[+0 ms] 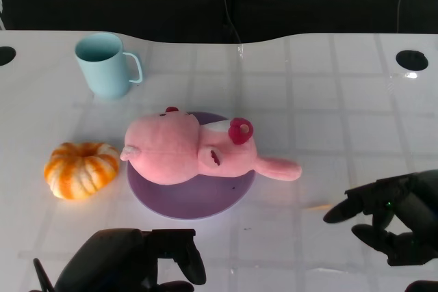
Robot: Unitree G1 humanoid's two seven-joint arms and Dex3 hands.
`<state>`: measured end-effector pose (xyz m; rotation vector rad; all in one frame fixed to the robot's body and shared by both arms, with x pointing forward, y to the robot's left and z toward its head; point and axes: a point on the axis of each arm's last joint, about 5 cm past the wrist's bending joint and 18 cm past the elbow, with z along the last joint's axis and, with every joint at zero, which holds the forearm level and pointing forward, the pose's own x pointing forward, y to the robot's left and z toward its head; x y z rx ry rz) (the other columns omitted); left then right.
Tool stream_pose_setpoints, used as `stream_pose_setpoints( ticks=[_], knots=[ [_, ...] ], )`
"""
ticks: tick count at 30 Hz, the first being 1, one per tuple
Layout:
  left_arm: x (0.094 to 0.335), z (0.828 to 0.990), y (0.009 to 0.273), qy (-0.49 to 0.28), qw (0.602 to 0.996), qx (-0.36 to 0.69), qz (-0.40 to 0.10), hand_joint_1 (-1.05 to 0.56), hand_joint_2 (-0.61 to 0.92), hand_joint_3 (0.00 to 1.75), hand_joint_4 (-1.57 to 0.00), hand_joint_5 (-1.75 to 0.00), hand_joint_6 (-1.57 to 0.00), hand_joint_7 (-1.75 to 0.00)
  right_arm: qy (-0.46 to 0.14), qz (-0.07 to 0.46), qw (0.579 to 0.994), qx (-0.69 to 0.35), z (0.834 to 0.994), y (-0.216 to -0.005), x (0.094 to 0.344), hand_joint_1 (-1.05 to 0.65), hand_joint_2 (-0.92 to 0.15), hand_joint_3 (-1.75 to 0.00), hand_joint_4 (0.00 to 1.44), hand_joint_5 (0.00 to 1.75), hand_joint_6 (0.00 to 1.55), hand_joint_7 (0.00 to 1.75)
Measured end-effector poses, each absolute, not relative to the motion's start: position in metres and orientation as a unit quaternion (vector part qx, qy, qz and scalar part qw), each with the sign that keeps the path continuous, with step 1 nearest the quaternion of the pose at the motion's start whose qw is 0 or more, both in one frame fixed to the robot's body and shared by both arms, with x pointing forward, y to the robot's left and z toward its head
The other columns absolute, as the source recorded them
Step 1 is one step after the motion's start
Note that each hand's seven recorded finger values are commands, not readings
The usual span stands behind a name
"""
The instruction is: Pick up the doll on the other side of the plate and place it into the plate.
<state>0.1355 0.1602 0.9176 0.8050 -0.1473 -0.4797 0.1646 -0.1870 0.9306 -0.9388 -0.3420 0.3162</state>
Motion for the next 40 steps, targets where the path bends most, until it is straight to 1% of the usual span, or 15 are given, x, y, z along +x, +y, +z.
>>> stream_pose_setpoints(
  ticks=[2, 3, 4, 6, 7, 9, 11, 13, 16, 17, 21, 24, 28, 33, 40],
  knots=[
    [0.1355, 0.9176, 0.1602, -0.071, 0.890, 0.388, -0.231, -0.29, 0.92, 0.31, -0.69, -1.59, -0.69, -1.16, -0.159, 0.152, 0.867, -0.448, 0.9286, -0.1876, 0.1634, 0.05, -0.41, -0.87, 1.00, 1.32, 1.19, 0.42],
    [0.1355, 0.9176, 0.1602, -0.071, 0.890, 0.387, -0.231, -0.28, 0.92, 0.31, -0.68, -1.59, -0.69, -1.15, -0.158, 0.153, 0.867, -0.448, 0.9280, -0.1877, 0.1632, 0.05, -0.38, -0.95, 1.00, 1.32, 1.19, 0.44],
    [0.1355, 0.9177, 0.1602, -0.071, 0.890, 0.387, -0.231, -0.28, 0.92, 0.31, -0.68, -1.59, -0.68, -1.15, -0.159, 0.154, 0.866, -0.448, 0.9277, -0.1878, 0.1631, 0.06, -0.32, -1.07, 1.01, 1.35, 1.20, 0.49],
    [0.1355, 0.9177, 0.1603, -0.072, 0.890, 0.387, -0.231, -0.28, 0.92, 0.31, -0.68, -1.58, -0.69, -1.15, -0.158, 0.155, 0.866, -0.448, 0.9269, -0.1880, 0.1632, 0.07, -0.26, -1.21, 1.01, 1.43, 1.19, 0.58],
    [0.1356, 0.9178, 0.1604, -0.072, 0.890, 0.387, -0.230, -0.28, 0.92, 0.31, -0.68, -1.58, -0.68, -1.14, -0.157, 0.155, 0.867, -0.447, 0.9264, -0.1881, 0.1632, 0.07, -0.23, -1.28, 1.00, 1.49, 1.15, 0.70],
    [0.1356, 0.9178, 0.1607, -0.072, 0.890, 0.388, -0.230, -0.28, 0.92, 0.31, -0.67, -1.58, -0.68, -1.14, -0.156, 0.157, 0.867, -0.447, 0.9251, -0.1884, 0.1633, 0.09, -0.20, -1.35, 1.00, 1.56, 1.10, 0.87],
    [0.1357, 0.9179, 0.1609, -0.071, 0.890, 0.388, -0.229, -0.28, 0.92, 0.31, -0.67, -1.57, -0.69, -1.14, -0.156, 0.160, 0.867, -0.445, 0.9231, -0.1880, 0.1635, 0.07, -0.21, -1.38, 1.00, 1.62, 1.05, 0.99],
    [0.1358, 0.9178, 0.1610, -0.072, 0.890, 0.388, -0.229, -0.28, 0.92, 0.31, -0.67, -1.56, -0.69, -1.13, -0.152, 0.163, 0.871, -0.437, 0.9213, -0.1877, 0.1637, 0.05, -0.22, -1.39, 0.97, 1.64, 1.00, 1.03],
    [0.1362, 0.9159, 0.1617, -0.071, 0.890, 0.388, -0.228, -0.28, 0.92, 0.31, -0.67, -1.56, -0.69, -1.13, -0.132, 0.169, 0.895, -0.391, 0.9206, -0.1858, 0.1648, 0.04, -0.25, -1.36, 0.93, 1.65, 0.93, 1.03],
    [0.1362, 0.9160, 0.1617, -0.072, 0.890, 0.388, -0.228, -0.28, 0.92, 0.31, -0.67, -1.56, -0.69, -1.13, -0.122, 0.174, 0.902, -0.377, 0.9205, -0.1855, 0.1651, 0.03, -0.31, -1.28, 0.89, 1.61, 0.89, 1.03],
    [0.1363, 0.9162, 0.1622, -0.072, 0.891, 0.385, -0.227, -0.29, 0.92, 0.32, -0.67, -1.56, -0.68, -1.13, -0.089, 0.195, 0.915, -0.343, 0.9206, -0.1857, 0.1659, 0.03, -0.37, -1.15, 0.87, 1.59, 0.86, 1.09],
    [0.1364, 0.9162, 0.1622, -0.072, 0.892, 0.385, -0.227, -0.29, 0.92, 0.32, -0.67, -1.57, -0.68, -1.13, -0.081, 0.202, 0.918, -0.332, 0.9215, -0.1851, 0.1661, 0.04, -0.35, -1.18, 0.85, 1.66, 0.85, 1.19],
    [0.1366, 0.9164, 0.1621, -0.073, 0.891, 0.385, -0.227, -0.29, 0.92, 0.32, -0.68, -1.57, -0.69, -1.13, -0.078, 0.208, 0.924, -0.310, 0.9209, -0.1833, 0.1665, 0.05, -0.36, -1.23, 0.80, 1.74, 0.78, 1.35],
    [0.1370, 0.9167, 0.1620, -0.074, 0.891, 0.386, -0.227, -0.29, 0.92, 0.32, -0.67, -1.55, -0.68, -1.13, -0.060, 0.211, 0.930, -0.296, 0.9204, -0.1836, 0.1672, 0.07, -0.38, -1.24, 0.78, 1.75, 0.75, 1.40],
    [0.1367, 0.9166, 0.1620, -0.074, 0.891, 0.386, -0.227, -0.29, 0.92, 0.32, -0.69, -1.56, -0.69, -1.14, -0.064, 0.212, 0.929, -0.296, 0.9223, -0.1830, 0.1674, 0.07, -0.37, -1.22, 0.79, 1.75, 0.74, 1.40]
  ],
)
